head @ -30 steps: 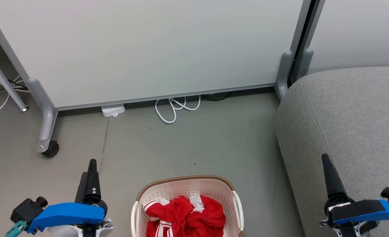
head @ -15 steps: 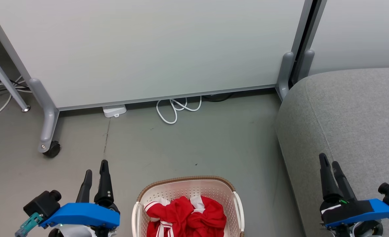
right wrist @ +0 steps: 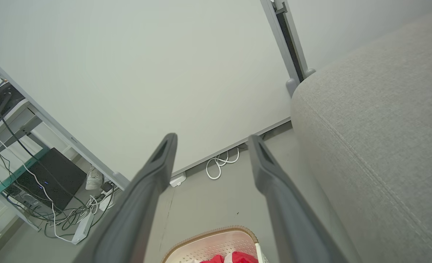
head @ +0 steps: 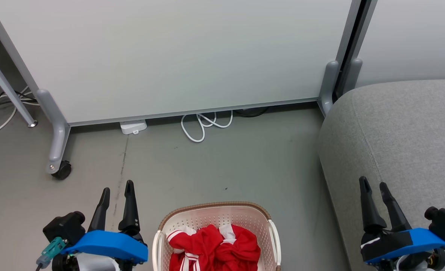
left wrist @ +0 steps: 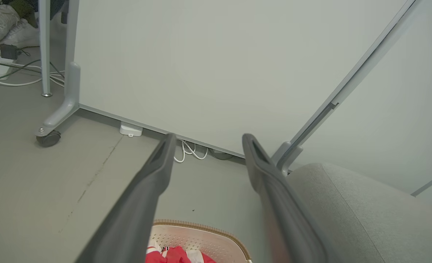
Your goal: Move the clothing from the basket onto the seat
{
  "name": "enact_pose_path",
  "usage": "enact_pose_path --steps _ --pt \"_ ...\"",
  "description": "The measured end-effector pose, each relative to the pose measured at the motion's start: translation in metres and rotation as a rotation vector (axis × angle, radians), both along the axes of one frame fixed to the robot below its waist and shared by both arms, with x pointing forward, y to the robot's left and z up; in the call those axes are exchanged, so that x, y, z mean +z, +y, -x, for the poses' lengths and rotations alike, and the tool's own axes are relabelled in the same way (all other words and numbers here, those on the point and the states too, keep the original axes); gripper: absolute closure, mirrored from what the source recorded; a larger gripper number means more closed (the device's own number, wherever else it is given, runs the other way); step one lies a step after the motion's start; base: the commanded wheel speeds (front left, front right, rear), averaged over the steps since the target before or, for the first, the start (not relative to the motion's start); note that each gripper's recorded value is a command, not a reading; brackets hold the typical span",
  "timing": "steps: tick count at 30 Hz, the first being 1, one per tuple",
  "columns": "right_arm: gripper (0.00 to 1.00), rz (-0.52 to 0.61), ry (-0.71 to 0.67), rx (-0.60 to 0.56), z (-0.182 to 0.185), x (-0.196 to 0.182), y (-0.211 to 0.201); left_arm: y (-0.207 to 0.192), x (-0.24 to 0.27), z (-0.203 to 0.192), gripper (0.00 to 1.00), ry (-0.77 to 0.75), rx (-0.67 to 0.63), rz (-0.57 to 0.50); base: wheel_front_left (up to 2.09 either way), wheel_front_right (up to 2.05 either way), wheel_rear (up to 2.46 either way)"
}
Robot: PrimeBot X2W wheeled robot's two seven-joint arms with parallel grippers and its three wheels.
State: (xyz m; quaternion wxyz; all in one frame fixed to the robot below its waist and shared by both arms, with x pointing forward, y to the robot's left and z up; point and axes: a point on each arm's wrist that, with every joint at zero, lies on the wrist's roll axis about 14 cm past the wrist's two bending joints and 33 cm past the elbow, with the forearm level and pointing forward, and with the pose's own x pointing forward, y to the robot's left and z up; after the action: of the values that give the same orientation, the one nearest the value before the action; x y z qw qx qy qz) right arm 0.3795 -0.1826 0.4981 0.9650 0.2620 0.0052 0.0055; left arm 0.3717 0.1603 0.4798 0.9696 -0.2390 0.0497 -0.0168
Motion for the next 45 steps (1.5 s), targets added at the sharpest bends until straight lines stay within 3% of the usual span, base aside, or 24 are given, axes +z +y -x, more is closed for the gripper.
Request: enact_pose_path --steps 19,45 --pt "0.0 0.224 -0.011 0.025 0.0002 0.0005 0.0025 -0.0015 0.0031 0.0018 0.0 -0.044 -0.017 -0.184 0.0 0.0 0.0" --pt "0.0 0.434 -0.043 0.039 0.0001 0.0037 0.0026 -0.0032 0.0029 0.0041 0.0 -0.085 -0.03 -0.302 0.0 0.0 0.0"
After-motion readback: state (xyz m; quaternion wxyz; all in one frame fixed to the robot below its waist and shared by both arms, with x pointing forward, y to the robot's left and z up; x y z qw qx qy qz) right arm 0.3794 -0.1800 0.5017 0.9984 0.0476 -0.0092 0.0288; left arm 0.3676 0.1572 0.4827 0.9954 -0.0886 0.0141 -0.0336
